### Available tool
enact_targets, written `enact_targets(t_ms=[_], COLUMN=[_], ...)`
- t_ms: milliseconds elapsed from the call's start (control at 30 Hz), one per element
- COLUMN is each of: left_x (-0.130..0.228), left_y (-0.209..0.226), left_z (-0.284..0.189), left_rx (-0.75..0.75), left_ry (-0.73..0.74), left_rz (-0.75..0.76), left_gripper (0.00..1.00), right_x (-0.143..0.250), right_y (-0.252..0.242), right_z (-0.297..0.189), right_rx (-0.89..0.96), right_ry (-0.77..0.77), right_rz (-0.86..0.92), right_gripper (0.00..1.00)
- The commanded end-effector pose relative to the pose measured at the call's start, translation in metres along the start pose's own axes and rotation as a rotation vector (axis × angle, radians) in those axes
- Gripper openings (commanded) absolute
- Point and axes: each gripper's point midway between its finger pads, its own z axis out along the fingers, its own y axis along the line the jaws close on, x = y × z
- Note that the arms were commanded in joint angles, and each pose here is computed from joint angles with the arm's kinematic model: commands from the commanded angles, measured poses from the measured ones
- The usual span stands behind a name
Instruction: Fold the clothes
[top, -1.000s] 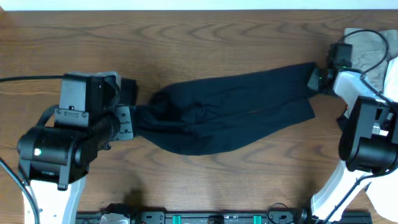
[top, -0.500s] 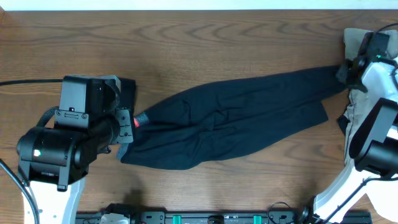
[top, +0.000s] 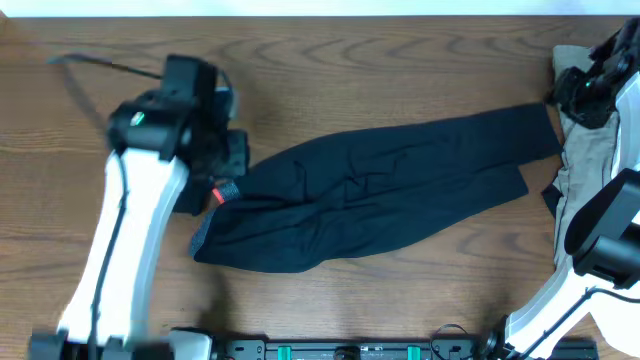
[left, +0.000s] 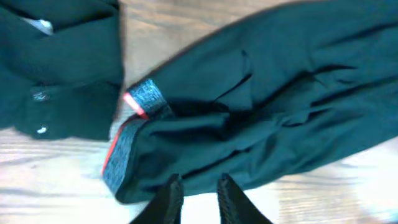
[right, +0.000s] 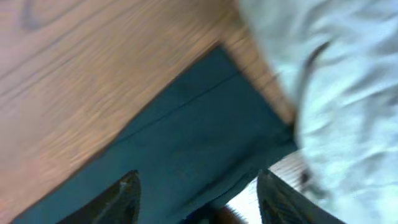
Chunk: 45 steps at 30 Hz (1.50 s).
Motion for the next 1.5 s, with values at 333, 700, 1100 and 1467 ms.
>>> enact_targets(t_ms=[333, 700, 1100, 1467], left_x=[-0.004, -0.001, -0.05, -0.202], left_y=[-0.004, 0.002, 0.014, 0.038], left_z=[0.146, 0.207, 0.27, 0.235], left_rx=[0.033, 0.027, 0.018, 0.066], left_ry=[0.33, 0.388, 0.19, -0.331], left_rz=[0.106, 0.11, 0.175, -0.127], left_gripper=[0.06, 0.06, 0.07, 0.09], right_x=[0.027, 0.029, 0.029, 0.051], right_y=[0.033, 0.032, 0.033, 0.063], right_z=[-0.002, -0.002, -0.002, 0.003], right_rx=[-0.113, -0.111, -0.109, -0.101], right_ry=[0.106, 0.114, 0.118, 0.169], right_rz=[-0.079, -0.077, -0.041, -0.111], right_gripper=[0.54, 0.51, 0.45, 0.42])
